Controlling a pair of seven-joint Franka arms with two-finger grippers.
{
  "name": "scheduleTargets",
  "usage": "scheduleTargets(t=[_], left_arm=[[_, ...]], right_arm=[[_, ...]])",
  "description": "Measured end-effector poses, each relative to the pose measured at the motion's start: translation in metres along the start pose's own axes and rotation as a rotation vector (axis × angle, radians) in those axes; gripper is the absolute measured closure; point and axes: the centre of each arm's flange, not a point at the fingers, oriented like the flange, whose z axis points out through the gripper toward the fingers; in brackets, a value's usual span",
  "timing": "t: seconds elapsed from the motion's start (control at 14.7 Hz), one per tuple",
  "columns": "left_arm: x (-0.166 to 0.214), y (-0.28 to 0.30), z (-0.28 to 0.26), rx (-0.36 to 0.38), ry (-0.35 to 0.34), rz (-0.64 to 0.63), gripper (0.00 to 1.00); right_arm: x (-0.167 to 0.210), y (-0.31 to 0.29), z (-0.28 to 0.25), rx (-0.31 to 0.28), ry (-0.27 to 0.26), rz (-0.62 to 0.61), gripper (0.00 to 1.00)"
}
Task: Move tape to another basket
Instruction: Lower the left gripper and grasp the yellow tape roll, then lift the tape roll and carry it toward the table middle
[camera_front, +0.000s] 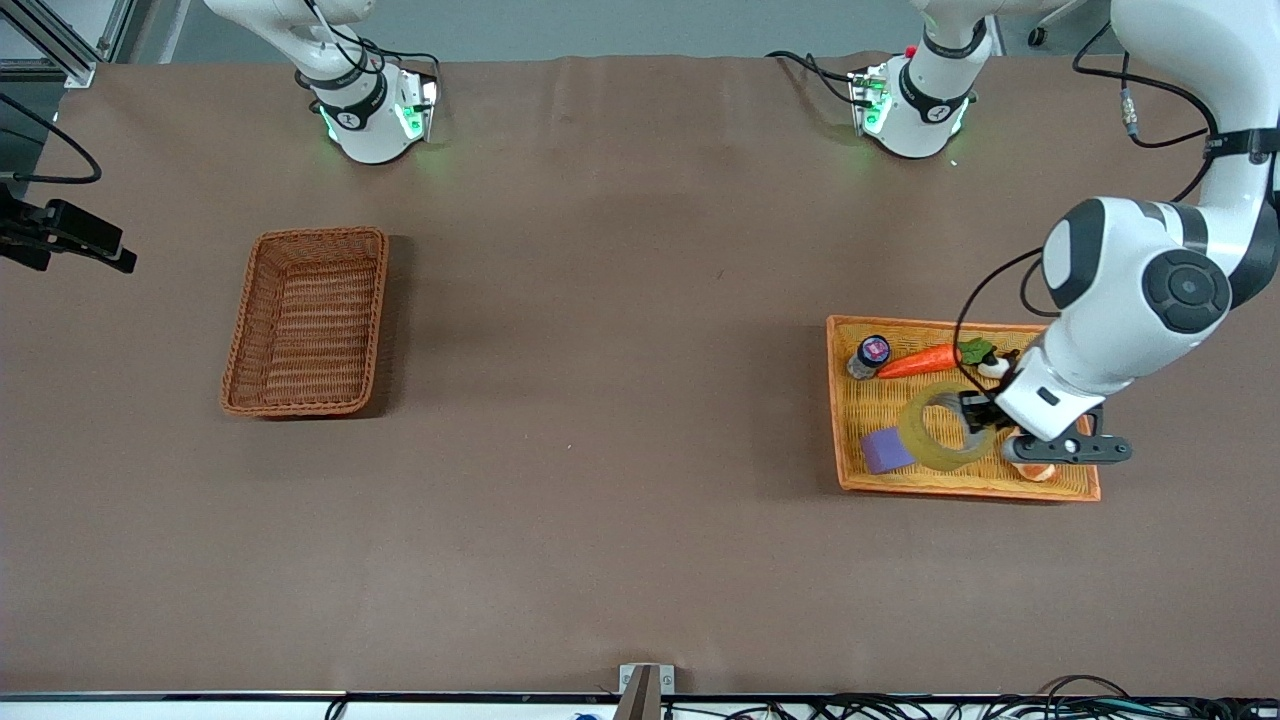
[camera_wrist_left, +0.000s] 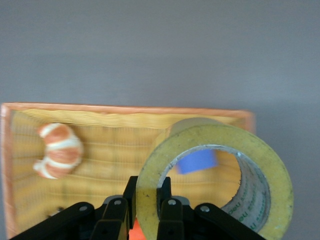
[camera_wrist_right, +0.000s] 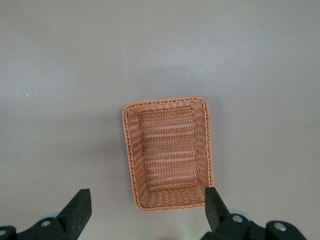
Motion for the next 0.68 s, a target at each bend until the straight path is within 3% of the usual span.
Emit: scheduleTargets(t=[0.27, 0.68], left_arm=[[-0.013, 0.128, -0.003, -0.043, -0.007, -0.081, 0.79], [-0.067, 0.299, 0.048, -0.068, -0.082, -0.229, 0.79]], right_arm=[[0.000, 0.002, 0.000, 0.000, 0.000, 0.004, 0.00], [0.000, 0.003, 0.000, 0.000, -0.001, 0.005, 0.00]])
